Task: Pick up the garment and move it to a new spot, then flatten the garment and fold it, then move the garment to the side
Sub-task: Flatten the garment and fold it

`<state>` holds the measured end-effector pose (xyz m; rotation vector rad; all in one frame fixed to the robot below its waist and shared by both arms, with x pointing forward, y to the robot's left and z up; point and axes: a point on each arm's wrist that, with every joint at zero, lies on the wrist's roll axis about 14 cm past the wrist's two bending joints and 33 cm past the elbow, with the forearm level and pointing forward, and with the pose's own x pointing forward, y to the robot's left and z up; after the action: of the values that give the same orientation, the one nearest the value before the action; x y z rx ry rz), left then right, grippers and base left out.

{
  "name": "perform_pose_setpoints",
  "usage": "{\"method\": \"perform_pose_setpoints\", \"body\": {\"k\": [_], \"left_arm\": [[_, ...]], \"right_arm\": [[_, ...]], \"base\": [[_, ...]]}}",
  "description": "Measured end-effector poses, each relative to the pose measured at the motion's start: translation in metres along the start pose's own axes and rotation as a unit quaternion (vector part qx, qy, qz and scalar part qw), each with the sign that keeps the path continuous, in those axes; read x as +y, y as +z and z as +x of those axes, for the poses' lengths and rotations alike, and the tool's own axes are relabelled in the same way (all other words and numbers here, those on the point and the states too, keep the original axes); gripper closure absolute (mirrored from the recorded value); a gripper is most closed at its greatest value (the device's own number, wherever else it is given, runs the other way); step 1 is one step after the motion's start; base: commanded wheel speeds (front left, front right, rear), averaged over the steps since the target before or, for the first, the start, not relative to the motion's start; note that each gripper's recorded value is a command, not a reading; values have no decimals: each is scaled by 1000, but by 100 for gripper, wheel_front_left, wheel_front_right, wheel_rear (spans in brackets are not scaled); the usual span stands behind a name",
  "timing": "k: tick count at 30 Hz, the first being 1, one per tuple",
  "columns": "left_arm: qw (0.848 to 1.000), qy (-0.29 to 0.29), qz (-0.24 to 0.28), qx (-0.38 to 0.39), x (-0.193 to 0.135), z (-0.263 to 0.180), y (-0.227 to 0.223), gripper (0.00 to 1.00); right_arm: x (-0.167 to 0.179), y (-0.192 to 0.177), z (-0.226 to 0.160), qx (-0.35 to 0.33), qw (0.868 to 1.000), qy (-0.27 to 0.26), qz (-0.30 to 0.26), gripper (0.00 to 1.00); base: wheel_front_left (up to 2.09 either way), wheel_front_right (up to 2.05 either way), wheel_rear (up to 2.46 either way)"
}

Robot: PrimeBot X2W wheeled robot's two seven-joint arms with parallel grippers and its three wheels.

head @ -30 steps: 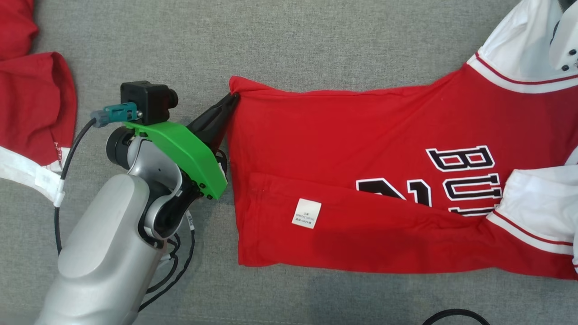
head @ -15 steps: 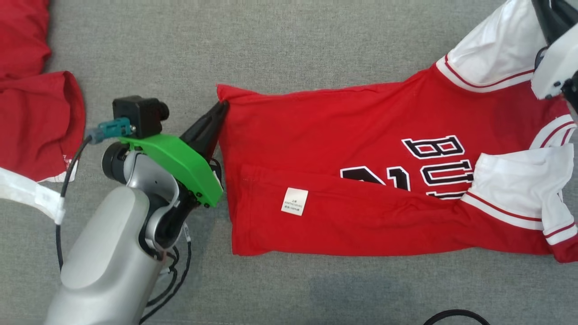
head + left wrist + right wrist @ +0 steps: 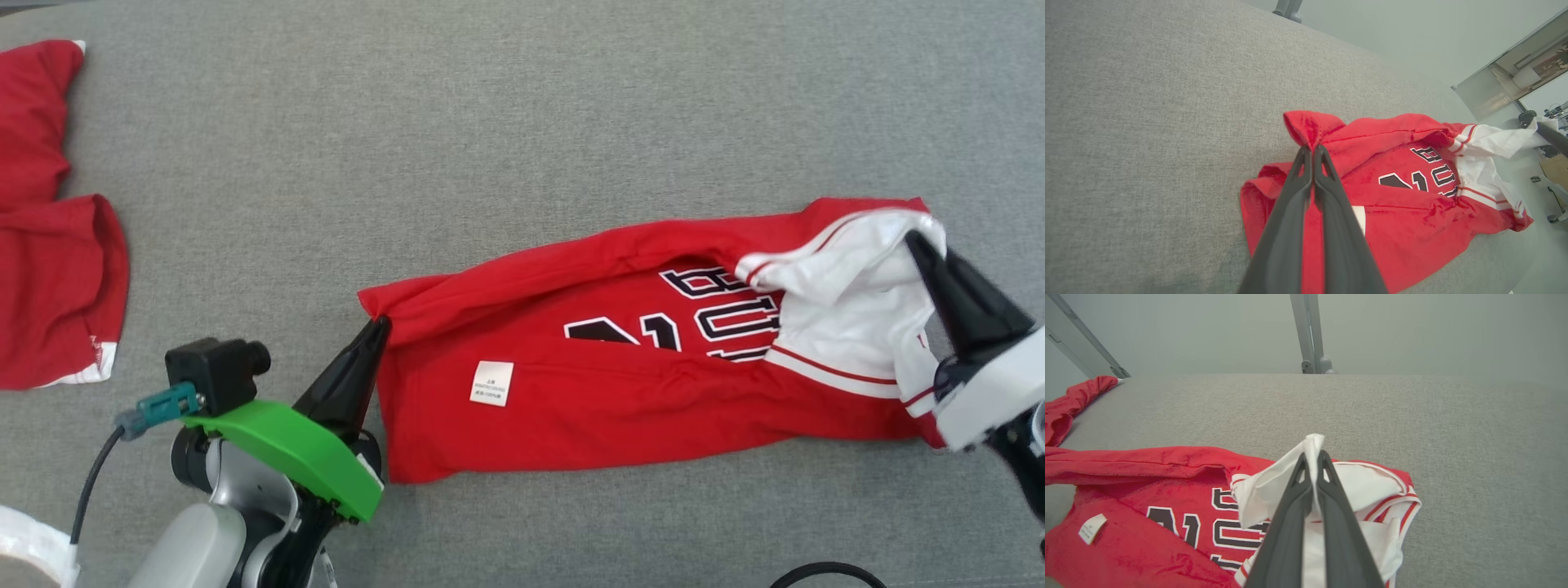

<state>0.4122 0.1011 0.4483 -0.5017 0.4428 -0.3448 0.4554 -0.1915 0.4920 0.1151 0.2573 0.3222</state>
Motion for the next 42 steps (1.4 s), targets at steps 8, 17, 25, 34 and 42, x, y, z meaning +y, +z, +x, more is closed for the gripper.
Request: {"method": "perform_pose_setpoints", "body": {"k": [8,17,25,34,42], "left_arm": [[997,-13,-72,29,-16,-5,-24,100],[997,-6,-76,15,-12,-9,-12,100],[994,25,-92,58,4,-17,-46,100],[996,48,15,79,24,-27,-71,0],[991,100,87,-3,46,-33,-51,0]], "right_arm": [[7,-22,-44,5,998,-39,52,100],[0,-5,-54,-12,998,-53,44,100],[-5,-45,-54,47,995,-63,62,100],[-9,-73,-55,89,993,-65,45,0],[-22,-45,-70,63,994,-80,40,0]], "base": [[0,0,0],[0,0,0],[0,0,0],[0,0,0],[0,0,0]]}}
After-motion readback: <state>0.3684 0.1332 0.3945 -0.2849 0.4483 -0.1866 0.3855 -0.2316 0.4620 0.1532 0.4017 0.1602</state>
